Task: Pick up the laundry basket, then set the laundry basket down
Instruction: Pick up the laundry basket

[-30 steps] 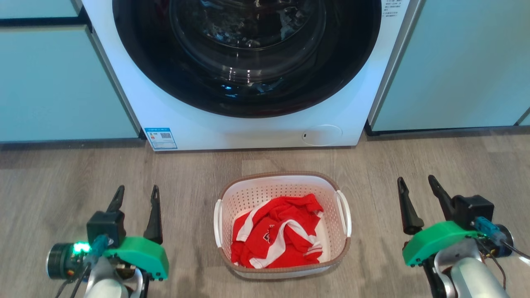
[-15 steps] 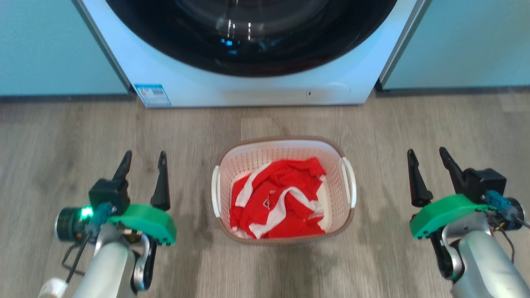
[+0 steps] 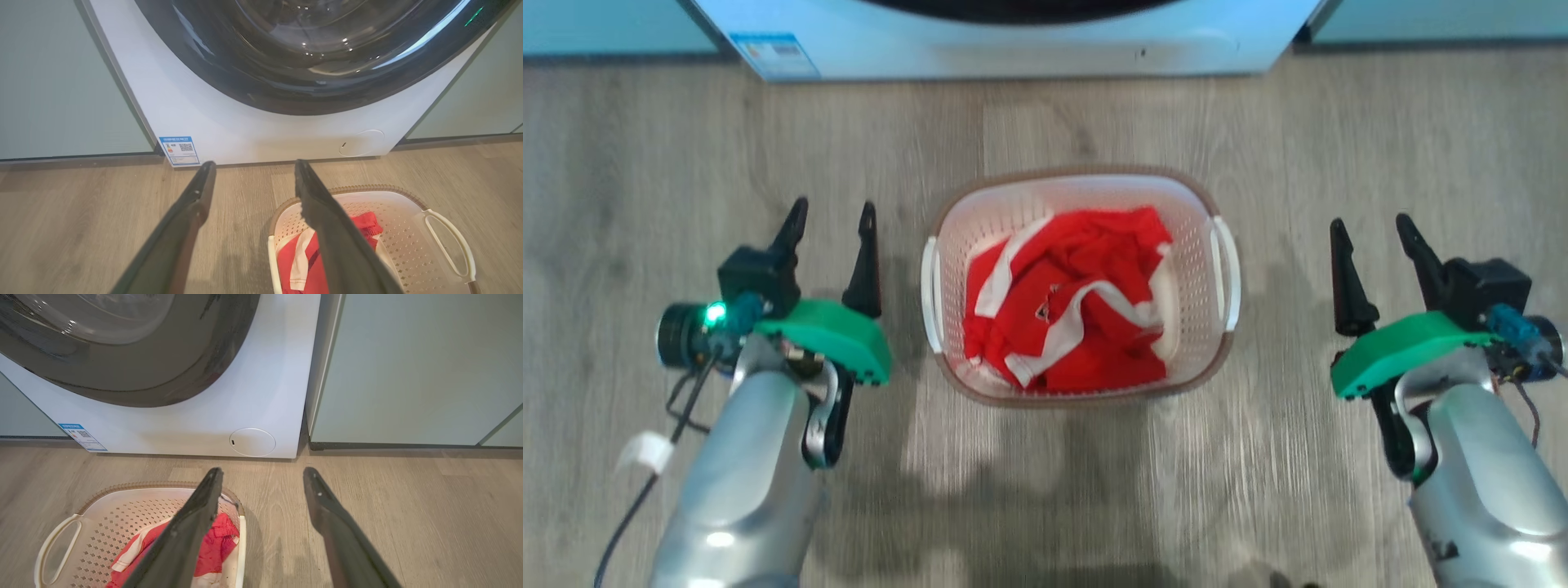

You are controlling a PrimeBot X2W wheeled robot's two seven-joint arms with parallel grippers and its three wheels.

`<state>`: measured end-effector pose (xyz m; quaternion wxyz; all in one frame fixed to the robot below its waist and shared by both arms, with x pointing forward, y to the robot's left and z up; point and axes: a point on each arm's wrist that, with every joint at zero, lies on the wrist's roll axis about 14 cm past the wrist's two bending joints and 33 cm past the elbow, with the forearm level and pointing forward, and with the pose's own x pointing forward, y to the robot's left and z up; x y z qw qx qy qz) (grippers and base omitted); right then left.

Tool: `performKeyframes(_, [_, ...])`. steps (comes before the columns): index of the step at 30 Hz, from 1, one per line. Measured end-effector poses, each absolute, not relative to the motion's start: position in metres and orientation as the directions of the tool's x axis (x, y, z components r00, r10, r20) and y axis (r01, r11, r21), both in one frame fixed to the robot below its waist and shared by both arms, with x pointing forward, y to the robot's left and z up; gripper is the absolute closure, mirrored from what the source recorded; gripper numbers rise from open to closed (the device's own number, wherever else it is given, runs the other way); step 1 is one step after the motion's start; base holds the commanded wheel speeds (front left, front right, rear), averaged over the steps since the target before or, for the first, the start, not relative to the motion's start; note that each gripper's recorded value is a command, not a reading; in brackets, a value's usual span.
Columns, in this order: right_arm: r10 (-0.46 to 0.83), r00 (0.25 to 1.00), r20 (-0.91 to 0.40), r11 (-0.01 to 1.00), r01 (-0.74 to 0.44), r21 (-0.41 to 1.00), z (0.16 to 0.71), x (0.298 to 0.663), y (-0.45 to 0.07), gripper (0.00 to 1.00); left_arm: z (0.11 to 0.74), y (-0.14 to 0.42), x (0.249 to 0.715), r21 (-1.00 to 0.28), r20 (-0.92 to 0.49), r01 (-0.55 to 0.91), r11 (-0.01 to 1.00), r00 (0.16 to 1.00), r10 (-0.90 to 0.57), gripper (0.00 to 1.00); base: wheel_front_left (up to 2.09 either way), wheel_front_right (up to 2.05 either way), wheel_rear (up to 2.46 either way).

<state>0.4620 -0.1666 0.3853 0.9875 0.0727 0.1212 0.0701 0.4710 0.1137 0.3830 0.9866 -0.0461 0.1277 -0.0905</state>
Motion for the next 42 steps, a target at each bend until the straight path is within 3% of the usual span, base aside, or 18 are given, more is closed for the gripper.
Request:
performKeyframes(11, [0.167, 0.921, -0.351, 0.980, -0.116, 0.162, 0.319, 0.485, -0.162, 0.00, 0.317, 0.095, 0.504, -0.184, -0.361, 0.189, 0.964, 0.900, -0.245, 0.00, 0.00, 0.00, 0.00])
performKeyframes(42, [0.225, 0.783, -0.580, 0.971, -0.131, 0.199, 0.201, 0.473, -0.135, 0.00, 0.179, 0.071, 0.466, -0.309, -0.652, 0.180, 0.934, 0.675, -0.346, 0.00, 0.00, 0.00, 0.00])
